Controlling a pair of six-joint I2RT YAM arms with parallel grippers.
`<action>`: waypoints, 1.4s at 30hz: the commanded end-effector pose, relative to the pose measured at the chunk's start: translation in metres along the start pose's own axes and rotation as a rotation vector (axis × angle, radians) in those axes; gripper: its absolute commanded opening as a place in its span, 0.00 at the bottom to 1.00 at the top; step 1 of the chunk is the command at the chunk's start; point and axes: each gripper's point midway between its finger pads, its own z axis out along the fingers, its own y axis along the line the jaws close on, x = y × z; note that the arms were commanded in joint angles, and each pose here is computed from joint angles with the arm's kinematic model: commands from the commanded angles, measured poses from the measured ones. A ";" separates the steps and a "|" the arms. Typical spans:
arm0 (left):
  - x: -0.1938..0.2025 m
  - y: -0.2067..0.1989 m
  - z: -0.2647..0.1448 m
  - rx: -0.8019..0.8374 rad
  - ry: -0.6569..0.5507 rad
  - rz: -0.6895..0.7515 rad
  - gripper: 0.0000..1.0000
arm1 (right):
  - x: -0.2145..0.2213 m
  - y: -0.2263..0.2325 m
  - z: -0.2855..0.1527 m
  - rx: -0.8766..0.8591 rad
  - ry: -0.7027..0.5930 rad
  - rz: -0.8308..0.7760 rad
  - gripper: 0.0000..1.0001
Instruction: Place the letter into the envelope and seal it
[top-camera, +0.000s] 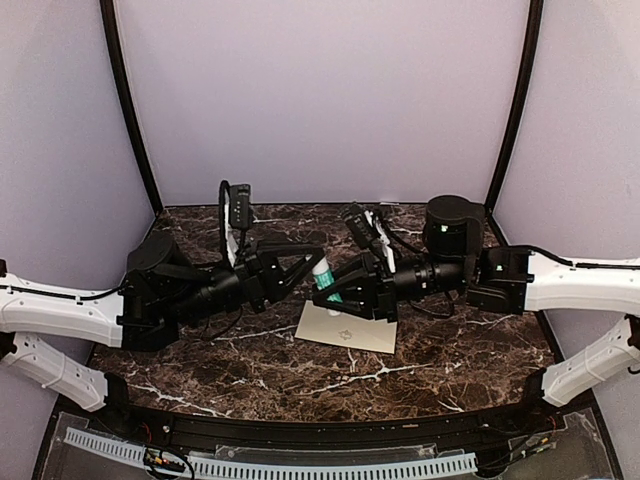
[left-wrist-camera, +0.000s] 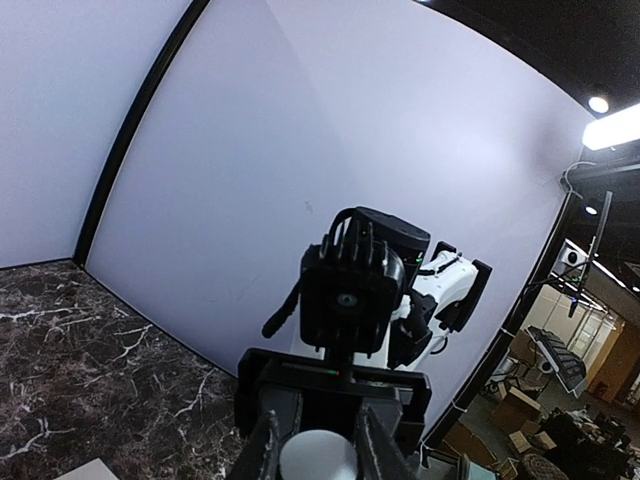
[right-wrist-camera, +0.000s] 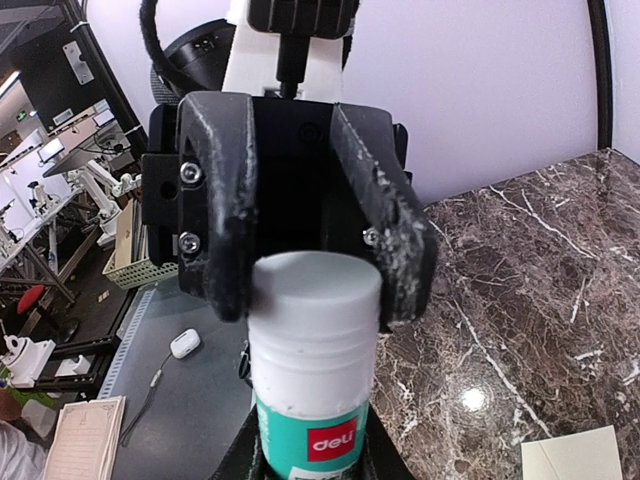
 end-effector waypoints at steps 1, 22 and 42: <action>0.077 0.044 -0.021 -0.219 0.267 -0.009 0.24 | -0.065 -0.002 -0.011 0.076 -0.228 -0.133 0.00; 0.014 0.119 -0.142 -0.842 0.069 0.174 0.66 | 0.019 -0.123 0.051 0.553 0.076 0.067 0.00; 0.009 0.157 -0.244 -1.242 0.013 0.259 0.99 | 0.165 -0.197 0.158 0.802 0.577 0.179 0.00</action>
